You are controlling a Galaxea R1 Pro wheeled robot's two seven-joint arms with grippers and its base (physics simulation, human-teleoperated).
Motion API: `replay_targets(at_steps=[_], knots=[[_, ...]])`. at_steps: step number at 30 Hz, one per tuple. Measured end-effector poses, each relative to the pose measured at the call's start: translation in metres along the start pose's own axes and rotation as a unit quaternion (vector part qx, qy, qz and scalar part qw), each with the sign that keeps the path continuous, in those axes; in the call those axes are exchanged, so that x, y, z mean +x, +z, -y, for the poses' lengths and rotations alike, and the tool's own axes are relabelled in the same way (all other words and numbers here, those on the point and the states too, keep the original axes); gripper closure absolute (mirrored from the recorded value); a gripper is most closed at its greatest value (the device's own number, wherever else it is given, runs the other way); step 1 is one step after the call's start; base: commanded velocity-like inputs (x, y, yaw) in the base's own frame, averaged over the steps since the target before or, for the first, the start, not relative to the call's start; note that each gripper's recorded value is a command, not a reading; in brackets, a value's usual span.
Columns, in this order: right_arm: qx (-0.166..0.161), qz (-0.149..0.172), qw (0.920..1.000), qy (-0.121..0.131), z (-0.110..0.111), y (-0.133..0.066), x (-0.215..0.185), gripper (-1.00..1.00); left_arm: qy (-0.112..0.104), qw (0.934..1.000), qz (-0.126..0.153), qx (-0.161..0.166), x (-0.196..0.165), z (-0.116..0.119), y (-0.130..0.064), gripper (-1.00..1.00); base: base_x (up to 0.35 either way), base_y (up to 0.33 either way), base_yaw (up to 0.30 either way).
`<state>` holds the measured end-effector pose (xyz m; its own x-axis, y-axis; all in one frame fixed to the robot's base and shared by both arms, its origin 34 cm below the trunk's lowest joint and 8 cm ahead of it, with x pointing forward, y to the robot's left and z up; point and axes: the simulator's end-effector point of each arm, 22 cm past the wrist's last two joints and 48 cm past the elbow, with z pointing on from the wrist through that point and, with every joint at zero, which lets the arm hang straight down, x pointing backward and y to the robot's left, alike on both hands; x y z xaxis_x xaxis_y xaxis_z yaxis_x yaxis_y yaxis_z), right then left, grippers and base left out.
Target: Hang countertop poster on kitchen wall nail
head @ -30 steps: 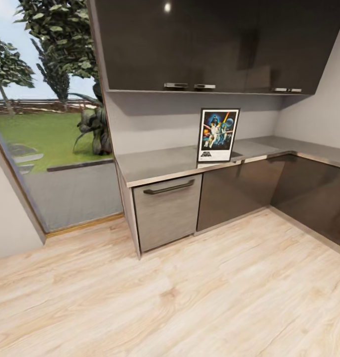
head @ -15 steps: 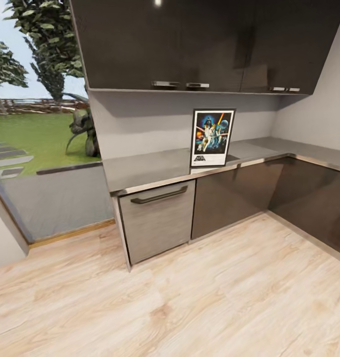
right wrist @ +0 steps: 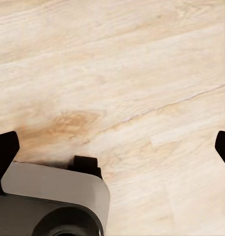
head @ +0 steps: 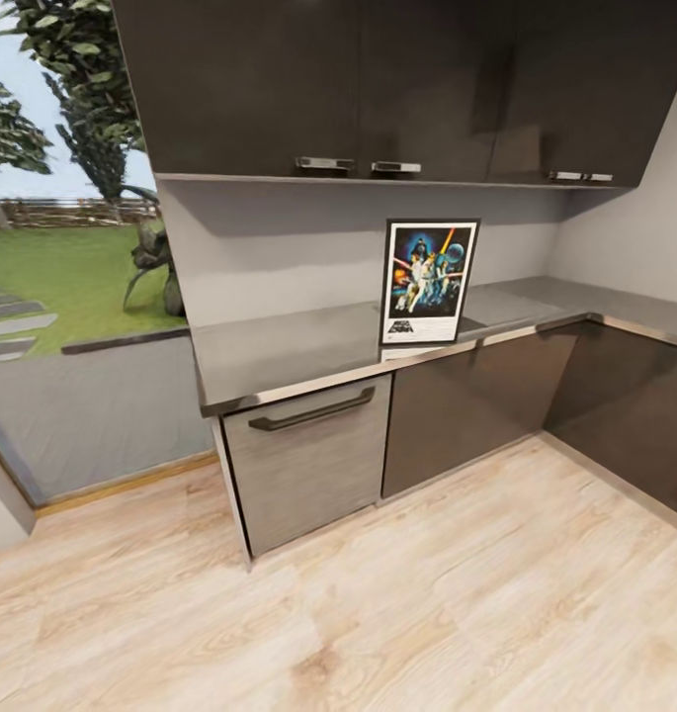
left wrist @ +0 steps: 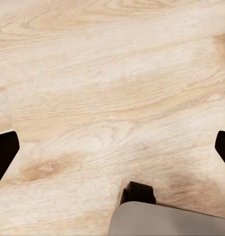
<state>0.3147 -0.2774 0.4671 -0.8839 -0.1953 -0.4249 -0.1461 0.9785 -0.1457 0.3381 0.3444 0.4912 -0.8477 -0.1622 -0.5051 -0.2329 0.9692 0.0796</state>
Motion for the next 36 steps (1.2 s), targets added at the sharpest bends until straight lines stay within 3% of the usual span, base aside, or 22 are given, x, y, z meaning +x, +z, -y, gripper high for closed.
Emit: replay_targets(at_steps=[2,5,7,10,16,18,21,26,30,31,32,33,36], knots=[[0.001,0.010,1.0000,0.001,0.001,0.001,-0.006,-1.00,0.000,1.0000,0.000,-0.001,0.000,-0.002,0.000,-1.00,0.177,0.000,0.000],[0.011,0.093,0.9955,0.012,0.009,0.001,-0.066,-1.00,0.001,0.9999,0.005,-0.011,-0.005,-0.020,0.001,-1.00,0.063,0.000,0.000],[0.016,0.122,0.9922,0.016,0.012,-0.001,-0.091,-1.00,0.000,0.9999,0.010,-0.014,-0.008,-0.024,0.002,-1.00,0.030,0.000,0.000],[0.036,0.194,0.9801,0.025,0.026,-0.011,-0.163,-1.00,-0.001,0.9994,0.030,-0.017,-0.017,-0.029,0.001,-1.00,0.013,0.000,0.000],[0.074,0.239,0.9671,0.047,0.047,-0.045,-0.266,-1.00,-0.001,0.9989,0.043,-0.018,-0.024,-0.031,0.001,-1.00,0.003,0.000,0.000],[0.078,0.264,0.9594,0.060,0.047,-0.064,-0.301,-1.00,-0.001,0.9988,0.045,-0.018,-0.024,-0.031,0.001,-1.00,0.001,0.000,0.000],[0.089,0.329,0.9356,0.090,0.055,-0.115,-0.370,-1.00,-0.001,0.9988,0.046,-0.018,-0.025,-0.031,0.001,-1.00,0.000,0.000,0.000],[0.125,0.361,0.9168,0.116,0.082,-0.161,-0.434,-1.00,-0.001,0.9988,0.046,-0.019,-0.025,-0.031,0.001,-1.00,0.000,0.000,0.000],[0.154,0.402,0.8922,0.137,0.094,-0.212,-0.524,-1.00,-0.001,0.9988,0.046,-0.018,-0.025,-0.031,0.001,-1.00,0.000,0.000,0.000],[0.155,0.406,0.8893,0.143,0.095,-0.219,-0.536,-1.00,0.000,0.9988,0.046,-0.018,-0.025,-0.031,0.001,-1.00,0.000,0.000,0.000],[0.152,0.411,0.8829,0.169,0.095,-0.238,-0.570,-1.00,0.000,0.9988,0.047,-0.018,-0.025,-0.031,0.001,-1.00,0.000,0.000,0.000],[0.151,0.420,0.8770,0.178,0.096,-0.250,-0.588,-1.00,0.000,0.9987,0.047,-0.018,-0.025,-0.031,0.001,-1.00,0.000,0.000,0.000],[0.151,0.424,0.8703,0.199,0.090,-0.268,-0.623,-1.00,0.000,0.9987,0.047,-0.018,-0.025,-0.031,0.001,-1.00,0.000,0.000,0.000]])
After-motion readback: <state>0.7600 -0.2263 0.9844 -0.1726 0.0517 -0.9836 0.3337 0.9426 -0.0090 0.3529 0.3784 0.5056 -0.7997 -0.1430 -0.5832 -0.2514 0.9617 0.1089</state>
